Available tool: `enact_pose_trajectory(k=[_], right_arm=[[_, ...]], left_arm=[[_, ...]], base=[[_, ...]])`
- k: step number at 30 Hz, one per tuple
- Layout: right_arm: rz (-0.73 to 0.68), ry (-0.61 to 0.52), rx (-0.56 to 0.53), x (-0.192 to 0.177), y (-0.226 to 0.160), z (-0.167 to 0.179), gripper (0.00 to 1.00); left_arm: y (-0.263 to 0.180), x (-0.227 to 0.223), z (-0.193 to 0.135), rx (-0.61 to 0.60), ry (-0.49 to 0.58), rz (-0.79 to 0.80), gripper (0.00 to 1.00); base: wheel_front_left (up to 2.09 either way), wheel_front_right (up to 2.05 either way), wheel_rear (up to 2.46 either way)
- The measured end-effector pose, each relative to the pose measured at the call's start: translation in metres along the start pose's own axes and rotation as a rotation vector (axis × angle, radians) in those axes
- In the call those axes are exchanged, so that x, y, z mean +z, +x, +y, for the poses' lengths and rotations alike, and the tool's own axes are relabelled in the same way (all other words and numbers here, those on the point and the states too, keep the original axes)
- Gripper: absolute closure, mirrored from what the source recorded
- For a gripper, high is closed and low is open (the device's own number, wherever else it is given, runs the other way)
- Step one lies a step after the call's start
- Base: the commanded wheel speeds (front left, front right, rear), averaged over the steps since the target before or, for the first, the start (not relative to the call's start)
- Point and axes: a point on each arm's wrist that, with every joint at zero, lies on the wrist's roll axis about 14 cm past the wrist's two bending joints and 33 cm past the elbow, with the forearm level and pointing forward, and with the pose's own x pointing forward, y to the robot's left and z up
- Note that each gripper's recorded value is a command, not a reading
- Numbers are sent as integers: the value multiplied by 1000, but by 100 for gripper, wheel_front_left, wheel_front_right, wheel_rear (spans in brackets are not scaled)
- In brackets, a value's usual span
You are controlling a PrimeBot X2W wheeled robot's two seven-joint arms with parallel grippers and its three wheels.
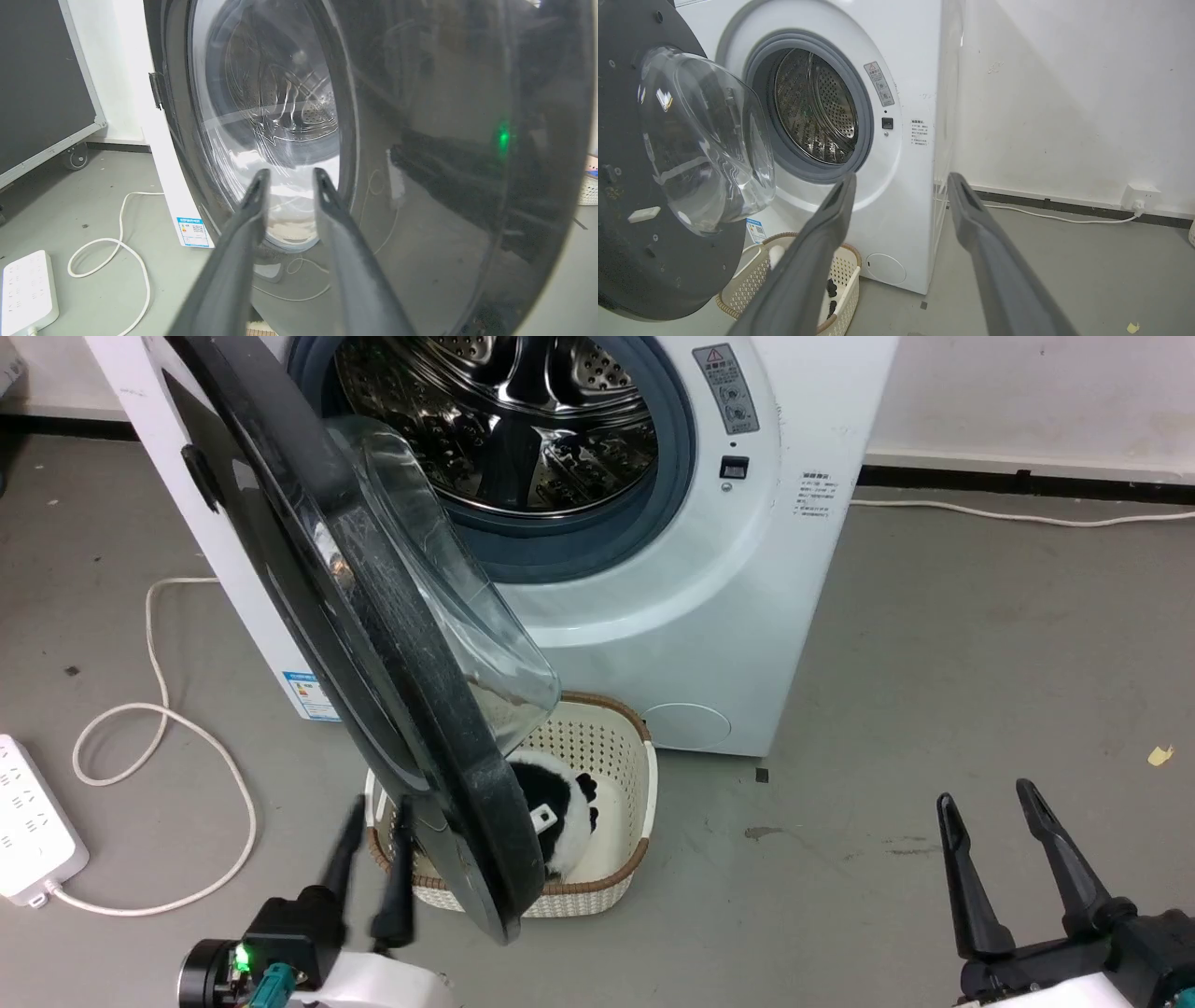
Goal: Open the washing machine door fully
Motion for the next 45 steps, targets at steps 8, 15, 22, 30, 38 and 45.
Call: enact_pose_trajectory(k=[8, 15, 22, 30, 38, 45], right_arm=[[-6, 2, -1, 2, 1, 0, 0], [-16, 16, -1, 5, 1, 1, 0], [-27, 22, -11, 8, 1, -2, 0], [-20, 31, -13, 6, 1, -3, 0], [-5, 39, -21, 0, 2, -5, 0], [3, 42, -22, -3, 2, -5, 0]], left_arm=[[3, 21, 11, 46, -75, -68, 100], [13, 131, 47, 177, -89, -417, 100], [-3, 235, 23, 105, -35, -756, 100], [5, 226, -45, -117, -12, -651, 100], [6, 151, -111, -326, -69, -355, 100], [1, 72, -135, -374, -67, -70, 100]], base=[[0, 0, 0], [0, 0, 0], [0, 0, 0], [0, 0, 0], [0, 0, 0], [0, 0, 0]])
